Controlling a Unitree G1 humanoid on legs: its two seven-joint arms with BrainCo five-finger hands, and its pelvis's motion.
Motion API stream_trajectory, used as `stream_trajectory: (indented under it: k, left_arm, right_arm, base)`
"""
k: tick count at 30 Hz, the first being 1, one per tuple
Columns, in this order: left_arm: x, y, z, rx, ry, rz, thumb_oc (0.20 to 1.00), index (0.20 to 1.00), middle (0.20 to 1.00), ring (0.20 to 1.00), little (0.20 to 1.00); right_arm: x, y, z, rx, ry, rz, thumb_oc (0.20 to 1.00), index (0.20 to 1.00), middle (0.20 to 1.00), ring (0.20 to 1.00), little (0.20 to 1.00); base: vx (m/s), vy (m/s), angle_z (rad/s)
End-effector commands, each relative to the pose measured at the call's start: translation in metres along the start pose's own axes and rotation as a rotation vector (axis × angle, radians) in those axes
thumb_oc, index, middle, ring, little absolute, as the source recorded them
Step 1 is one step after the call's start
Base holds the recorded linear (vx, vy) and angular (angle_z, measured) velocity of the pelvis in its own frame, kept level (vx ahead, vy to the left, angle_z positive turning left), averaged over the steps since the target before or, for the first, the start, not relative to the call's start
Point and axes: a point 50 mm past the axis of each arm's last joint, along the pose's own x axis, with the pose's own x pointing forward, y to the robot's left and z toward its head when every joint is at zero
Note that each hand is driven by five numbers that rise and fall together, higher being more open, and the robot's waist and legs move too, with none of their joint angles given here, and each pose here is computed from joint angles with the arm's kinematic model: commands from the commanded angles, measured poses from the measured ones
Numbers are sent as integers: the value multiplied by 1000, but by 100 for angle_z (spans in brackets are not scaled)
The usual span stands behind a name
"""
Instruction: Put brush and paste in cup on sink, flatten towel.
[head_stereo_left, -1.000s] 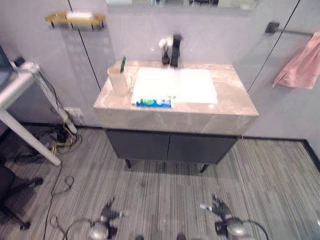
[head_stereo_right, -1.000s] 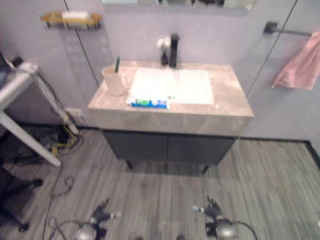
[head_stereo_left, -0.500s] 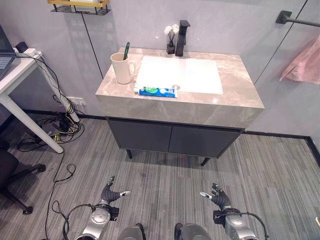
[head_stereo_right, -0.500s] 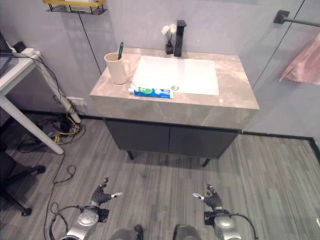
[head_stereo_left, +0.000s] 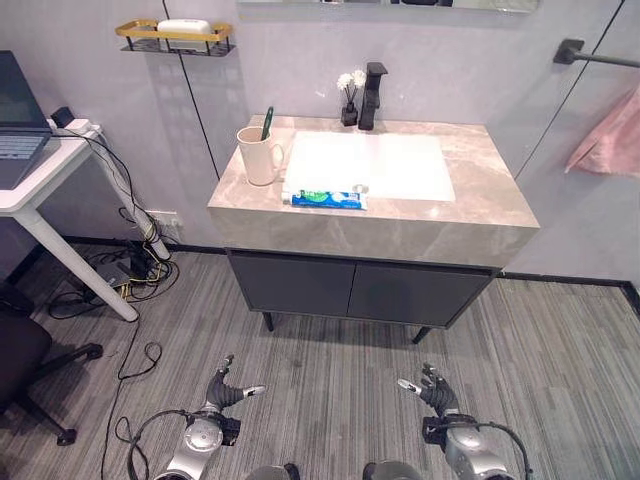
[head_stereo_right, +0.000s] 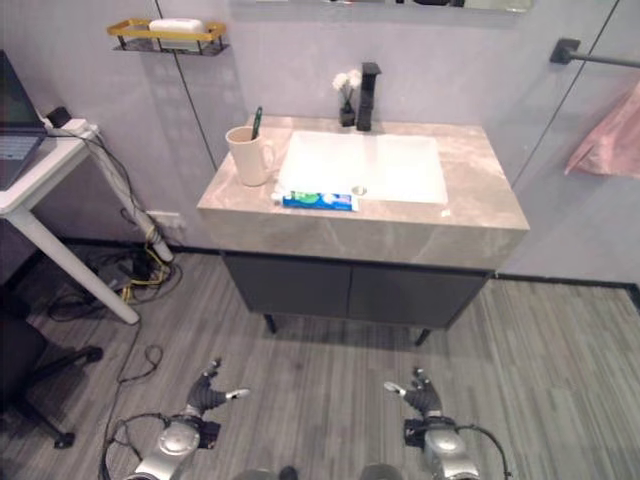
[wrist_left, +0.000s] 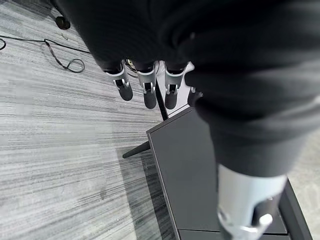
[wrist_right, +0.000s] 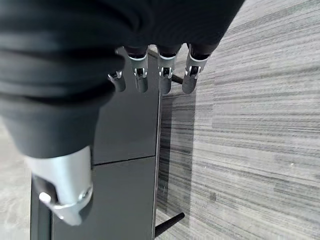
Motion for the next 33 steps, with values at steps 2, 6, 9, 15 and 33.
stream_trajectory:
  k: [2,6,9,15,33]
  left_arm:
    - [6,5,32,48,-170,8,1000,1000,1000,1000,1000]
    - [6,7,21,51,-116,15,1000,1000,1000,1000,1000]
    - [9,7,22,21,-107,38,1000,1000,1000,1000,1000]
    - [6,-1,20,-11,-102,33,1000,1000,1000,1000,1000]
    - [10,-4,39,57,-186,-6,1000,1000,1000,1000,1000]
  right_arm:
    - [7,0,29,-24,-127,1,1000,1000,1000,1000,1000]
    - [5,-6,19,-4,-91,-25,1000,1000,1000,1000,1000]
    - [6,-4,21,-3,-96,-34,1000,1000,1000,1000,1000]
    - [5,-12,24,-55,-107,-36,1000,1000,1000,1000,1000]
    - [0,-39,22,-172,-113,-108,1000,1000,1000,1000,1000]
  base:
    - [49,148,-23]
    - [234,32,-9]
    - [275,-104,5]
    - [268,-78,28]
    - [241,-50,14]
